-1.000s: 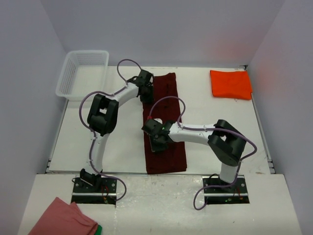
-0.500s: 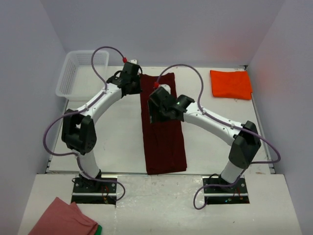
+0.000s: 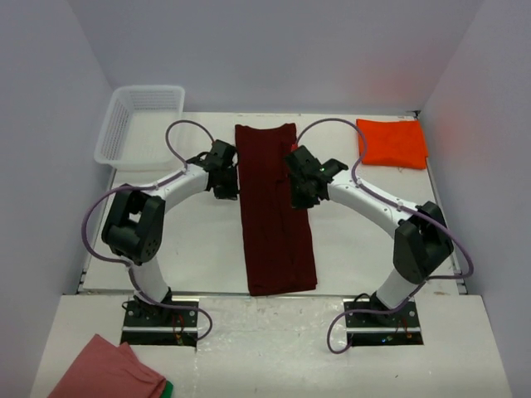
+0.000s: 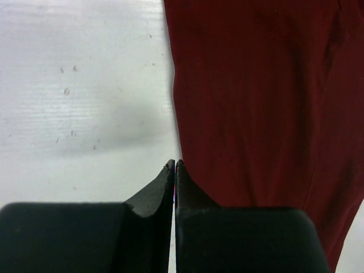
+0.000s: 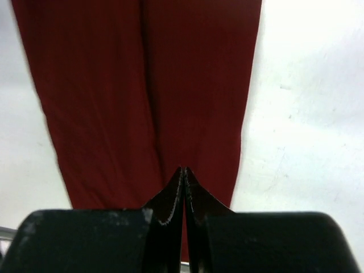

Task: Fold and stack the t-shirts
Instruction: Rotate the tshirt 85 degrees

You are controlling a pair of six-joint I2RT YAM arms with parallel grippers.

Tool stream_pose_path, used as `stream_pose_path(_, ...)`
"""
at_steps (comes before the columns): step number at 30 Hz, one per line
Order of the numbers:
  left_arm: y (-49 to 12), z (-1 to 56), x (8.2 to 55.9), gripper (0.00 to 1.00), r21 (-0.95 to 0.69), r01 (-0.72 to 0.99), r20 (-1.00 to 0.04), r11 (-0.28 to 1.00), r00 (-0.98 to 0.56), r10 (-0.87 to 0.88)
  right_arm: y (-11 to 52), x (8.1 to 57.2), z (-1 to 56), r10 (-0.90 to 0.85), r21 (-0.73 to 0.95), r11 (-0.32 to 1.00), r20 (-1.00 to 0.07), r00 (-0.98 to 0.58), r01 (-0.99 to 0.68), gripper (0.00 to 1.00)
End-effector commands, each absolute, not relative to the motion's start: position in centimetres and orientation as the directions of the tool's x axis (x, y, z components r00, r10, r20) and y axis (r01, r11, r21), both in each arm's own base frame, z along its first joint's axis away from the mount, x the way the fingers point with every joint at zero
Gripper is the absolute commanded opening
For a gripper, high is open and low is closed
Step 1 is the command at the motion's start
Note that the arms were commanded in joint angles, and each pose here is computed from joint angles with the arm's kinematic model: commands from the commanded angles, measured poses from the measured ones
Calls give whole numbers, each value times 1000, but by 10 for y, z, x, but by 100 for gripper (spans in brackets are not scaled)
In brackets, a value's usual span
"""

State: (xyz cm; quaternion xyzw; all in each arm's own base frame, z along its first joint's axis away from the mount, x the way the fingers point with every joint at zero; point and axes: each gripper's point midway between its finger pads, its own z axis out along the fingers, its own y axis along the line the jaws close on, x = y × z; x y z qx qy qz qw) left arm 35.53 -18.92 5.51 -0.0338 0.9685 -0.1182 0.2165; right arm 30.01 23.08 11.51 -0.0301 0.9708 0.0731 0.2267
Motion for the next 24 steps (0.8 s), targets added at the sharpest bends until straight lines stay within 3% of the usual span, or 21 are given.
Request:
stream_pose_path(1,-208,54,382,0,-299,-12,-440,954,-885,-149,234,272,108,-20,198,973,-429,-903,-116,0)
stream_pose_path(12,-232,48,406,0,-341,-2,-457,940,-874,-167,227,213,31,-67,164,979,-292,-954,-118,0)
stream_pose_path(24,-263,74,360,0,-383,117,-470,916,-878,-84,237,203,8,-70,151,982,-243,-968,-109,0)
